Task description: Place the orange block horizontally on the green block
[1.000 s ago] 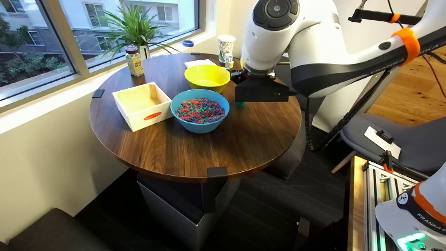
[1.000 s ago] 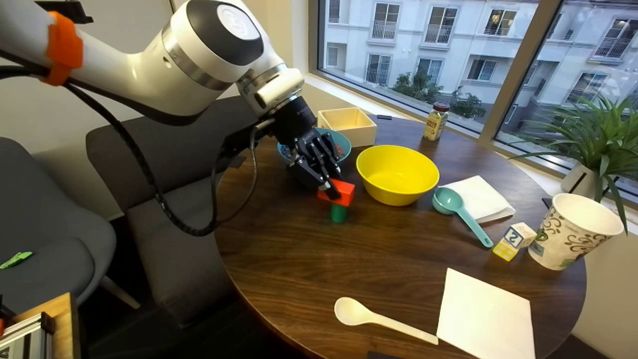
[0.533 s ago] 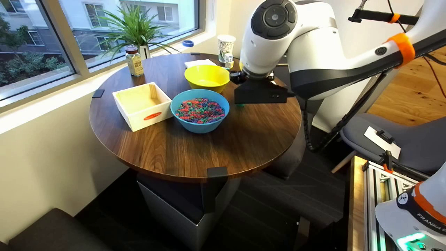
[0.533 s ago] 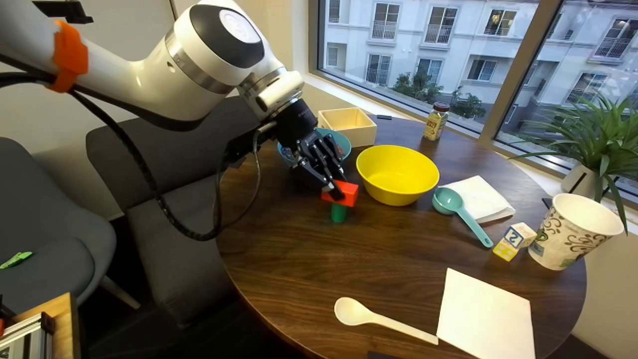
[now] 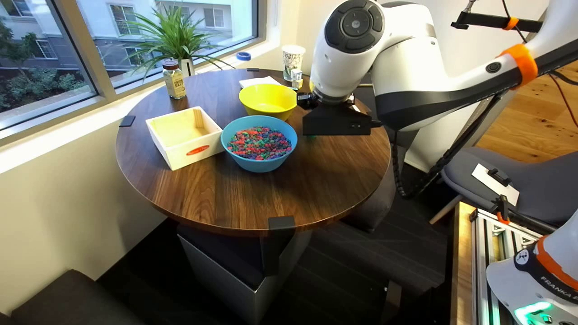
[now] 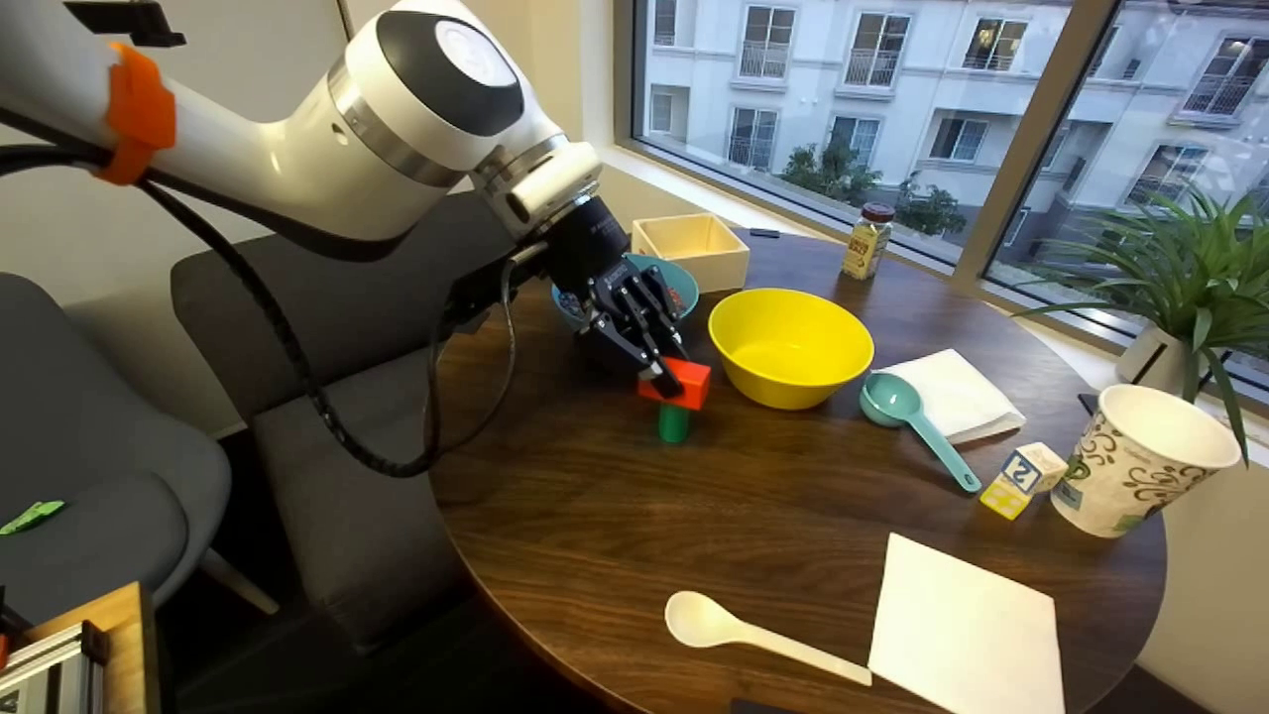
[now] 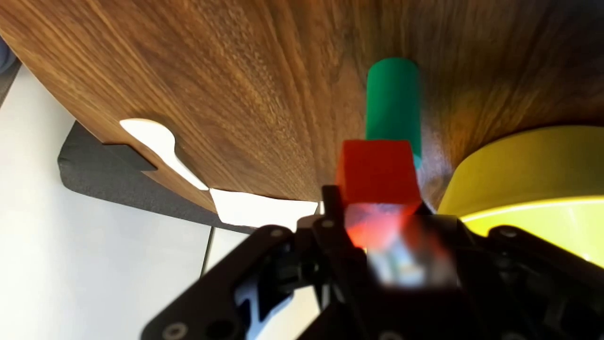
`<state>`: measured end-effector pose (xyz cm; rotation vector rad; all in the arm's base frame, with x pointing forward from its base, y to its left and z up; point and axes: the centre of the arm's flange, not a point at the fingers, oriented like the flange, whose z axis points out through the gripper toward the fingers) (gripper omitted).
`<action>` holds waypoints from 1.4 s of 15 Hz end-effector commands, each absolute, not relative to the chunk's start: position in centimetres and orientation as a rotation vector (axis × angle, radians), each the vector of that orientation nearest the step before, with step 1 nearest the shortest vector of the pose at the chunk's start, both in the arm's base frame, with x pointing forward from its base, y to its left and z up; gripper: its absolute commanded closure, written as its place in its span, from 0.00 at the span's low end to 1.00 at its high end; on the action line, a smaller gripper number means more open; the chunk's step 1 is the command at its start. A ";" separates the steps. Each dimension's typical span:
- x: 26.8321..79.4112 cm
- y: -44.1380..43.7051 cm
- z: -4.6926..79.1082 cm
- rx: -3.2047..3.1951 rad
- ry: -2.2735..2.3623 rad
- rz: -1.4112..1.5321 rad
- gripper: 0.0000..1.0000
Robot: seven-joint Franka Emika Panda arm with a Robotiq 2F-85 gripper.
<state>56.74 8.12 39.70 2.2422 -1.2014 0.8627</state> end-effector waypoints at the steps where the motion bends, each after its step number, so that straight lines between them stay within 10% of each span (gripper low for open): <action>1: 56.8 8.4 38.9 2.242 -1.201 0.909 0.92; 21: 57.2 8.6 38.7 2.253 -1.268 0.926 0.92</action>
